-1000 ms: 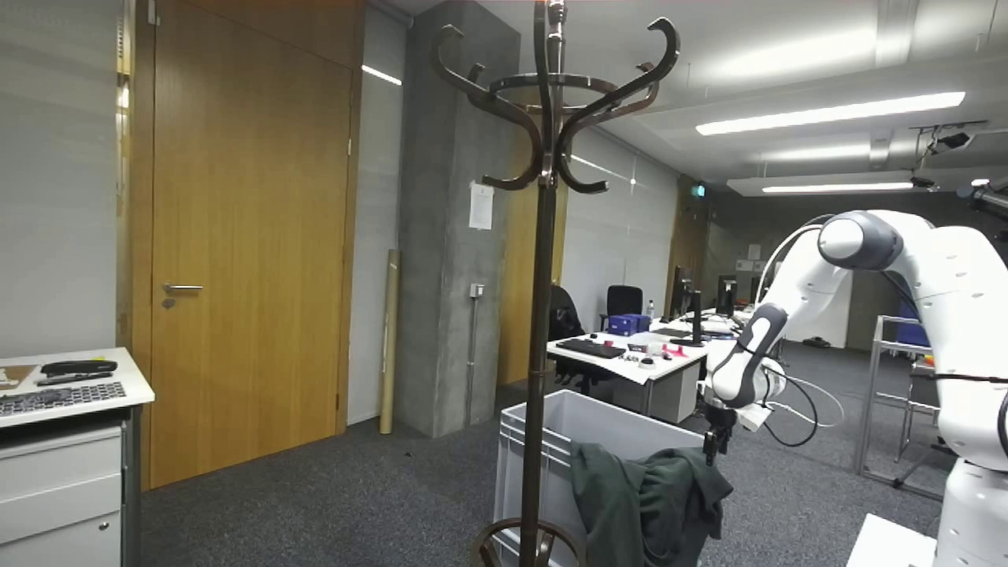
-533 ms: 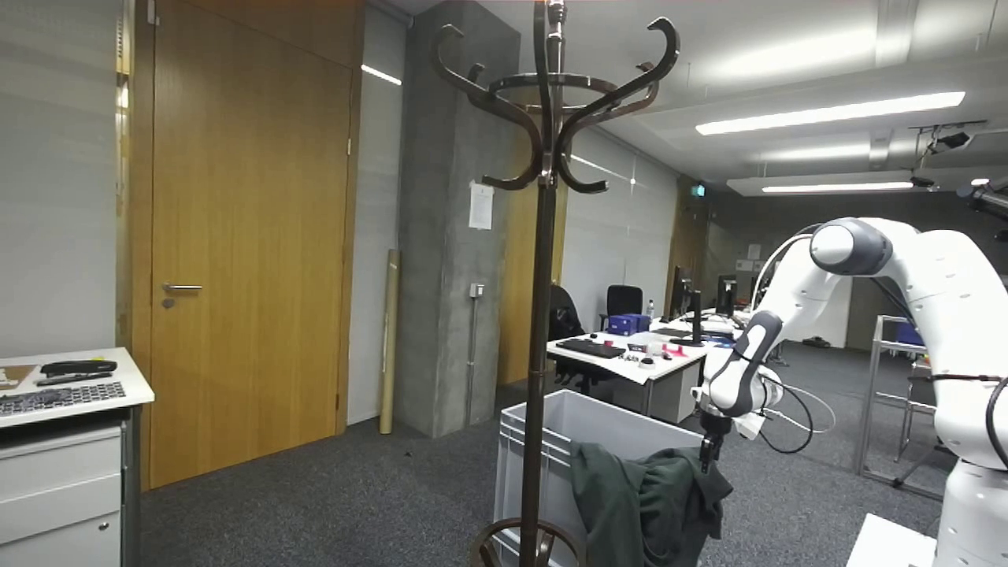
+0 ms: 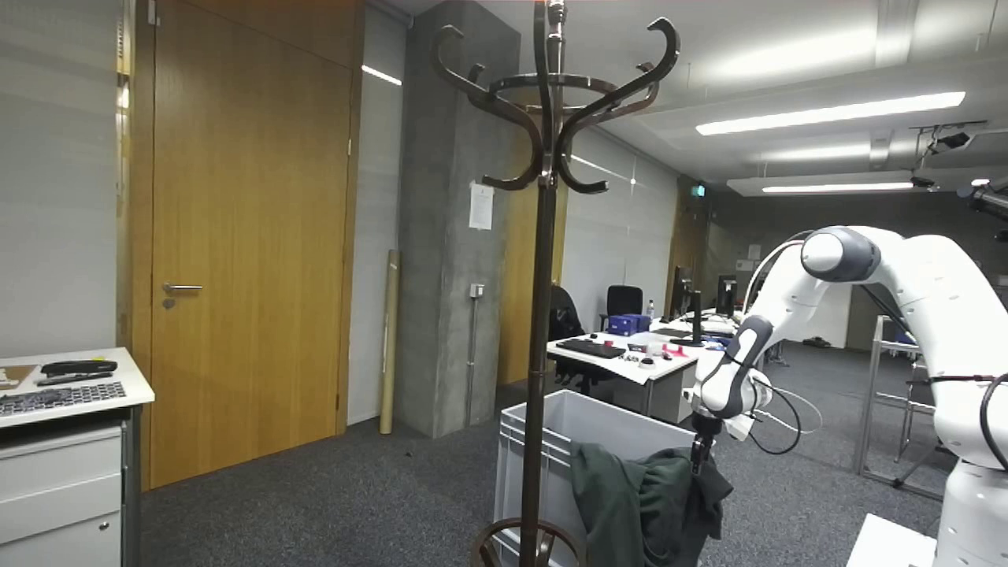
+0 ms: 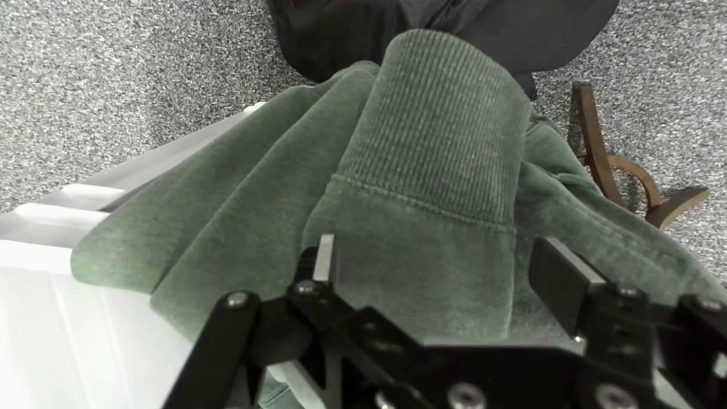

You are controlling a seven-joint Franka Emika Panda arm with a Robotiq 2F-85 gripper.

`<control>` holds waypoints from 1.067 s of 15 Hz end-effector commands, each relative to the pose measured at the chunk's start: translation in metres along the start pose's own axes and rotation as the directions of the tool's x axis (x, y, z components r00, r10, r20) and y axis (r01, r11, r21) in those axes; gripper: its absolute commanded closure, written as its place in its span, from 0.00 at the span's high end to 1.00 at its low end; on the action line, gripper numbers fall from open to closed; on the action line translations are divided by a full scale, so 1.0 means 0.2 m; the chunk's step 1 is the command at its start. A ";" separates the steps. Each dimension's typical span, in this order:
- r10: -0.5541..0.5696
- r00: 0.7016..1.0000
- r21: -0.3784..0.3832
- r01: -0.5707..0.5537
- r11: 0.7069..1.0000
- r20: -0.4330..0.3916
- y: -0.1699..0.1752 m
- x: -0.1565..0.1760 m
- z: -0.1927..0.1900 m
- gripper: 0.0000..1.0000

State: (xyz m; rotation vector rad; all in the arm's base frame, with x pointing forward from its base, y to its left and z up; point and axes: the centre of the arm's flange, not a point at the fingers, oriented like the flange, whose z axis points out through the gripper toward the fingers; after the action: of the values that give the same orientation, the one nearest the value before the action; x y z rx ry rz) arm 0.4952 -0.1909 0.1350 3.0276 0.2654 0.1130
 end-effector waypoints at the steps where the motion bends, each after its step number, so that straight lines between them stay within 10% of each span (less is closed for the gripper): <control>1: -0.038 0.999 -0.008 0.038 0.999 -0.013 0.05 0.05 0.03 0.60; 9: -0.037 0.999 -0.023 0.036 0.999 -0.034 0.11 0.12 -0.09 0.03; 16: -0.004 0.997 -0.031 0.002 1.000 -0.080 0.17 0.27 -0.36 0.01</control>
State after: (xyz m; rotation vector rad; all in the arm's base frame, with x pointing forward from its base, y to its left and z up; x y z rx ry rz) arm 0.5182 -0.2008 0.1626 3.0148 0.2693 0.1271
